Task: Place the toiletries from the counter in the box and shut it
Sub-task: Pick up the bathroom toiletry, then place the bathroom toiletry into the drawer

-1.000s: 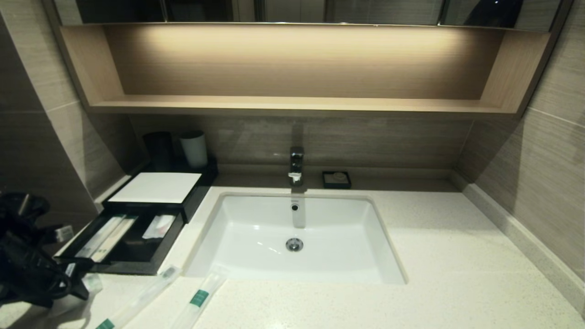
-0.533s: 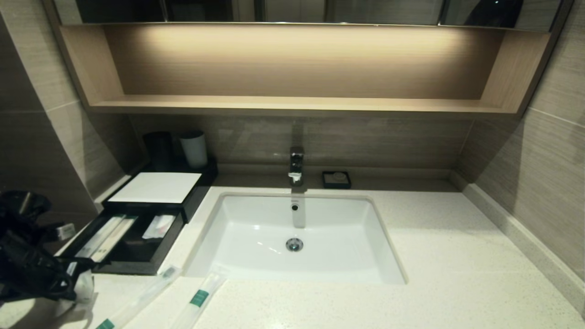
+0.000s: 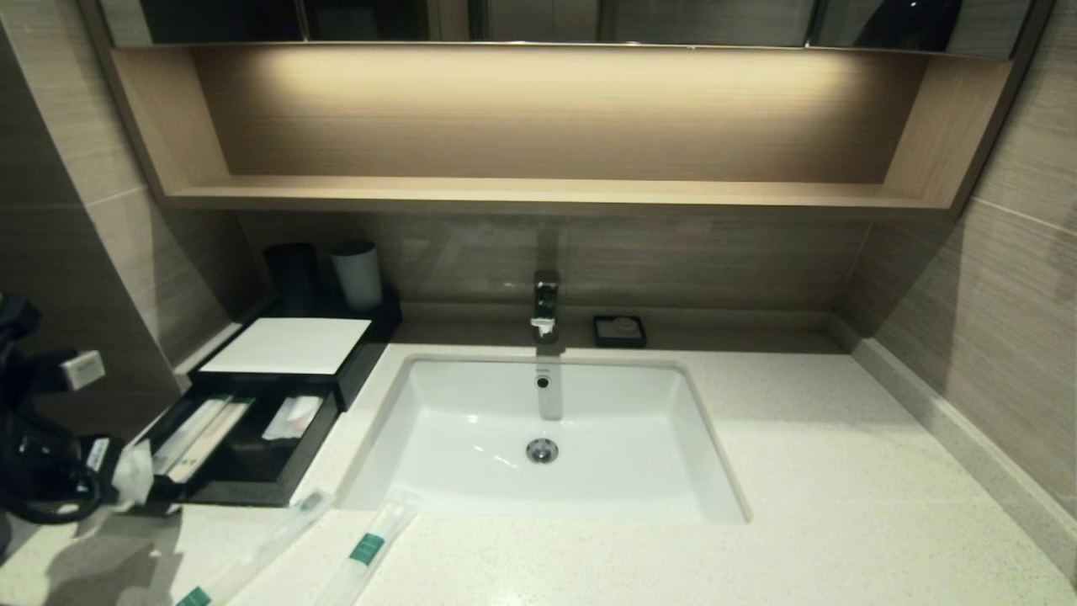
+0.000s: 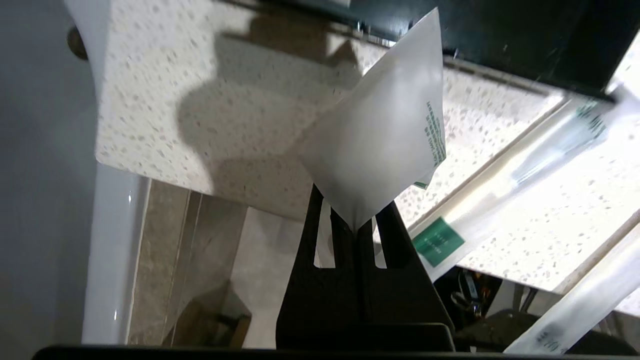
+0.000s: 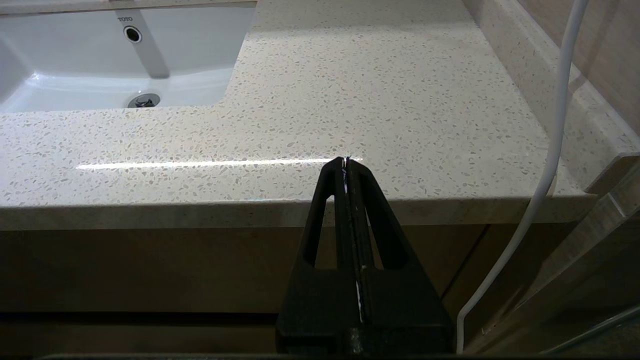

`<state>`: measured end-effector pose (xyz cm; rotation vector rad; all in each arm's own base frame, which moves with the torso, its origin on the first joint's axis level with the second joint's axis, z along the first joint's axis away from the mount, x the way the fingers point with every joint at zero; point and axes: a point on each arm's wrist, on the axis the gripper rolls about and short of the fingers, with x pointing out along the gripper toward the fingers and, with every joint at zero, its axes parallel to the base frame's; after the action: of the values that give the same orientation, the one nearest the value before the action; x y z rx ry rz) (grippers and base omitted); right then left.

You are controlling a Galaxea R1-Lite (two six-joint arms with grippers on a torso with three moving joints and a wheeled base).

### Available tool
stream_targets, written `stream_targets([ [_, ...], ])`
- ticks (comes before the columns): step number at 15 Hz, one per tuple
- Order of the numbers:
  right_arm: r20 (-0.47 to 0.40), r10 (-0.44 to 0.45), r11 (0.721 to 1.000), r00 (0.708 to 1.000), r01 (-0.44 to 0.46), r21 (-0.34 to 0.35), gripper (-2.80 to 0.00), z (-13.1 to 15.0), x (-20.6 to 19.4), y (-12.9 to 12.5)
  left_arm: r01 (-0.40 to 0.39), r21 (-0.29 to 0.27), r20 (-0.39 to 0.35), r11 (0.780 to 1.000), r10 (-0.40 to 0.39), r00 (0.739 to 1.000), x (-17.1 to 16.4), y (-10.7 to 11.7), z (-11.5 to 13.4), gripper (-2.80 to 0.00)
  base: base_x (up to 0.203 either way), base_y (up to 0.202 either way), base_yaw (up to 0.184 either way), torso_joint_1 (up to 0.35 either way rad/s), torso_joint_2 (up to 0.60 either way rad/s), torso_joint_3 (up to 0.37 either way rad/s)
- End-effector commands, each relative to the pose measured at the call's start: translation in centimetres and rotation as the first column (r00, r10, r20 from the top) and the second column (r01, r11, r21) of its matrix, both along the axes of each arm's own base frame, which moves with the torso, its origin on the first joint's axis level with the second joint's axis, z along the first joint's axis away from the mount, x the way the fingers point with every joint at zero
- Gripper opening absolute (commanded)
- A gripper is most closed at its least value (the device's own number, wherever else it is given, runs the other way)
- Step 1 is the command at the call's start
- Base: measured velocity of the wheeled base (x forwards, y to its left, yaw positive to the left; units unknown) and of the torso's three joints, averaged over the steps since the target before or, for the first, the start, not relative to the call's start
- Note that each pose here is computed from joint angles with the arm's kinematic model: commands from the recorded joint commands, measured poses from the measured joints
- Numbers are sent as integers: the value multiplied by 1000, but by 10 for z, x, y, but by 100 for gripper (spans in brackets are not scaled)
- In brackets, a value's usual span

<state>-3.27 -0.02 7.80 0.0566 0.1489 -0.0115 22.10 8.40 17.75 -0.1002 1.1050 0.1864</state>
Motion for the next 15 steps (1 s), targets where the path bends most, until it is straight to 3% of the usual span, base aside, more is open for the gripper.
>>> stream_targets([
  [1, -3, 1, 1000, 1000, -1, 0, -280, 0, 0, 0, -2, 23, 66, 1000, 1, 998, 2, 1, 15, -280, 0, 0, 0, 0, 0, 0],
  [15, -3, 1, 1000, 1000, -1, 1, -280, 0, 0, 0, -70, -14, 33, 997, 70, 997, 82, 37, -32, -280, 0, 0, 0, 0, 0, 0],
])
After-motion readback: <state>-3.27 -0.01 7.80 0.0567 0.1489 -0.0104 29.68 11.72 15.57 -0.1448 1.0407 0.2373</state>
